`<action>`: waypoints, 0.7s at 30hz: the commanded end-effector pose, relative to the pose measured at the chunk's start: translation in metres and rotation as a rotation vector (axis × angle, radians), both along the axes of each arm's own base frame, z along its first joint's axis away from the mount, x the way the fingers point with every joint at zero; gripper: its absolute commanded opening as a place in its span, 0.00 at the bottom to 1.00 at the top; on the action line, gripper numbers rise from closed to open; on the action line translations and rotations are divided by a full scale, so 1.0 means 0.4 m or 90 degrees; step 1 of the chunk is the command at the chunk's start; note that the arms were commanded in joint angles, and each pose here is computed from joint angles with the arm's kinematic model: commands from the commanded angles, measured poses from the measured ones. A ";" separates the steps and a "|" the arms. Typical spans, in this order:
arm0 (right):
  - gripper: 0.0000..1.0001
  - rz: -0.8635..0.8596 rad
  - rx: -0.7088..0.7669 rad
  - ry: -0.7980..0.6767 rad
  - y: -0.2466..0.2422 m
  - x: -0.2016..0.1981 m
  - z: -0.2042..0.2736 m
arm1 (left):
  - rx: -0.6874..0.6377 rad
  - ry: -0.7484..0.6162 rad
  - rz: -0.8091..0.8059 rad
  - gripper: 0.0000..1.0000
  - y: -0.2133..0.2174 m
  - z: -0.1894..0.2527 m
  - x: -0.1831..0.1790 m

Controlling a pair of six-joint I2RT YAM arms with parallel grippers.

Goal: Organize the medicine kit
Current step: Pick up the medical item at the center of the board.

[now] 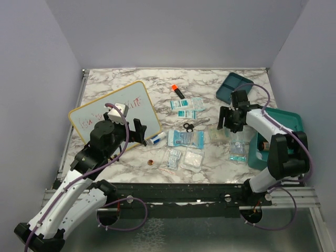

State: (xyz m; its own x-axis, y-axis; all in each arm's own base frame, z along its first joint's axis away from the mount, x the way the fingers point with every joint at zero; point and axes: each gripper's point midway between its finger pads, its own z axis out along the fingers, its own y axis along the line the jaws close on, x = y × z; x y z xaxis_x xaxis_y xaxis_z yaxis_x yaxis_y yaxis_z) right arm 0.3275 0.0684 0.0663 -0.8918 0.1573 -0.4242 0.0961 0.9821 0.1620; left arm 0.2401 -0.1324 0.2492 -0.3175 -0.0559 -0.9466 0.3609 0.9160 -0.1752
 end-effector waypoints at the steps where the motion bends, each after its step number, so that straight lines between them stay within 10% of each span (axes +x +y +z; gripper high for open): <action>1: 0.71 0.005 -0.037 -0.016 -0.017 0.037 -0.010 | -0.001 -0.018 -0.009 0.99 -0.006 0.011 0.000; 21: 0.64 0.077 -0.033 0.012 0.000 0.039 -0.088 | -0.005 -0.027 -0.011 0.99 -0.004 0.018 -0.005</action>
State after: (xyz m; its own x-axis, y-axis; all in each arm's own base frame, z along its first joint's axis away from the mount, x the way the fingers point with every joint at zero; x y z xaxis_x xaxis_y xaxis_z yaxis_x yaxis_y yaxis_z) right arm 0.3352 0.0626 0.0297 -0.9211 0.0568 -0.3852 0.0217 0.9953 0.0948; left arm 0.2391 -0.1317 0.2547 -0.2980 -0.0635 -0.9525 0.3658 0.9140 -0.1754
